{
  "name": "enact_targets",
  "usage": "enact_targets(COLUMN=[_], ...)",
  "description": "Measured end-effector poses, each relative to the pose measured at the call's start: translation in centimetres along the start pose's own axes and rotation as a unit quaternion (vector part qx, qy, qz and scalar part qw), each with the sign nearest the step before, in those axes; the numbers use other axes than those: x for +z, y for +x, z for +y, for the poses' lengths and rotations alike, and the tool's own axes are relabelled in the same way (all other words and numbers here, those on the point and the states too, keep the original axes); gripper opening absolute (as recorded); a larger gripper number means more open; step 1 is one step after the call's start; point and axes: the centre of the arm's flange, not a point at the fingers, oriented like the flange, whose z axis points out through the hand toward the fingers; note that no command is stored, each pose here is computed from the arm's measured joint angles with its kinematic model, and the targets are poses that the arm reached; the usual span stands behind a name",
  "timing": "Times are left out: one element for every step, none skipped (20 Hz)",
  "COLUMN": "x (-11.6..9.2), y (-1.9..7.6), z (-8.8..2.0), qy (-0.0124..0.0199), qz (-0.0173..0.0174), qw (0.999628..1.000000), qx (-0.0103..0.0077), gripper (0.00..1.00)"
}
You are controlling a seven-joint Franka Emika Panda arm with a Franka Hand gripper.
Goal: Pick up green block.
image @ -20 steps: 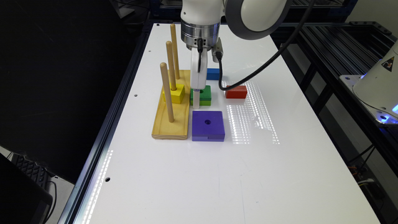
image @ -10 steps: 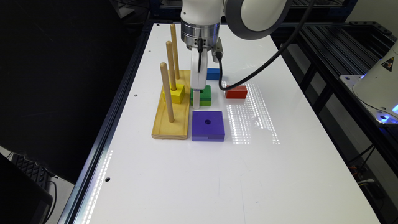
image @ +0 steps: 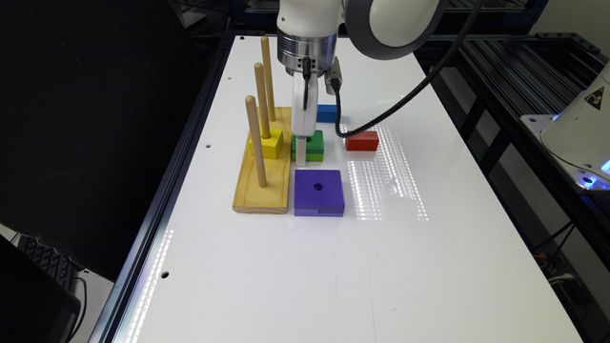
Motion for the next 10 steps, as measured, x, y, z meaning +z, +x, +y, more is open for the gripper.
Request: enact_targets(x=[-0.5,-1.2,-1.8,-2.6,-3.1,-3.3,-3.4,-3.6,-4.1,-4.8], y=[0.03,0.08,0.11,0.12,0.11,0.10,0.10,0.13,0.18,0.21], z=[0.0,-0.1,-0.1,-0.2,-0.2,-0.2,-0.2,-0.2,-0.3,-0.3], qy=[-0.0007,-0.0012,-0.0019,-0.0032,-0.0044,-0.0050,-0.0050,-0.0042,-0.0032,-0.0028], qz=[-0.0003,-0.0004,-0.0005,-0.0012,-0.0020,-0.0025,-0.0024,-0.0015,-0.0001,0.0008], qw=[1.000000,0.999999,0.999998,0.999994,0.999988,0.999984,0.999984,0.999990,0.999994,0.999995], qx=[-0.0001,-0.0003,-0.0005,-0.0007,-0.0008,-0.0008,-0.0009,-0.0009,-0.0010,-0.0012], gripper=[0.00,0.00,0.00,0.00,0.00,0.00,0.00,0.00,0.00,0.00])
